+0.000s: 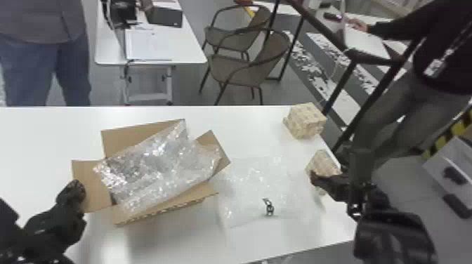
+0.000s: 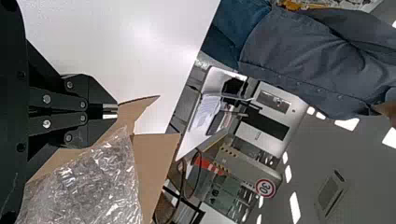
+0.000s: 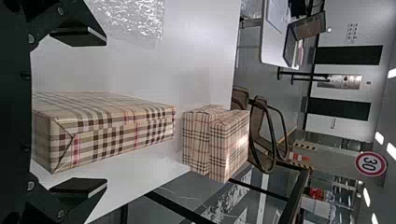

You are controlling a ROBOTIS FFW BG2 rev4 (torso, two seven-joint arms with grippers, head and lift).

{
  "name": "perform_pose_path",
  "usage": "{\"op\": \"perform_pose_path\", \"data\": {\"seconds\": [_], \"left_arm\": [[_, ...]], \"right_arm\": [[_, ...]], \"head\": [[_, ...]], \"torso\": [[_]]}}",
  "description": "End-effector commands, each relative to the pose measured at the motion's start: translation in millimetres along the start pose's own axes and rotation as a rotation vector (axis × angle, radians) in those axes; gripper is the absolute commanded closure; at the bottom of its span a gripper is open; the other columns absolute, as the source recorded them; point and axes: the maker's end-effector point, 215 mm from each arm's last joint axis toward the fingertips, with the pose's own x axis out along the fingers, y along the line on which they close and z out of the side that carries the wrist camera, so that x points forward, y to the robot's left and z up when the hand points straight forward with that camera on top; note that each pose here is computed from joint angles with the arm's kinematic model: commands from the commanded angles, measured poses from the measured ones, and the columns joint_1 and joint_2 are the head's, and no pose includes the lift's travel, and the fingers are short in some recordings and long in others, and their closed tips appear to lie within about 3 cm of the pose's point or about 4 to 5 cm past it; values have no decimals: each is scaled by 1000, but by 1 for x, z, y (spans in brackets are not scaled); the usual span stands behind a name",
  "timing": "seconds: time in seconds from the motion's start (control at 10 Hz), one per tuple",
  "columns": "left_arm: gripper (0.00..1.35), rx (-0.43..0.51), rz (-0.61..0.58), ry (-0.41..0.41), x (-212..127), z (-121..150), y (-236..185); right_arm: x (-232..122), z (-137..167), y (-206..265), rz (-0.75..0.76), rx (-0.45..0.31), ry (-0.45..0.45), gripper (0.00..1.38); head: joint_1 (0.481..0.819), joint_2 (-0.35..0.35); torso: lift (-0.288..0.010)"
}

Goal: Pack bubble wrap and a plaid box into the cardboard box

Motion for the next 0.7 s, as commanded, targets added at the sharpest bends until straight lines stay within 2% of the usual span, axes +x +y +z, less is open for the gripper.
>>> {"op": "perform_pose_path", "data": {"seconds": [0.0,0.1,0.2,0.3,0.6], "left_arm": [[1205,0,0,0,0,0,0],[1205,0,-1,-1,0,1,0],[1205,0,-2,-1,0,1,-1],[1205,0,0,0,0,0,0],[1205,0,-3,0,0,0,0]], "right_arm": [[-1,-3,-1,-2,-3,12,286],[-1,-5,-2,-4,-5,16,496],[-1,-7,-2,-6,-6,24,561],[-2,-9,-3,-7,-10,28,688],[-4,-6,-2,-8,-11,20,717]], "head": [[695,-280],[695,-282],[695,-282],[695,-284],[695,-285]], "torso": [[-73],[-73],[-73],[-73],[-73]]}}
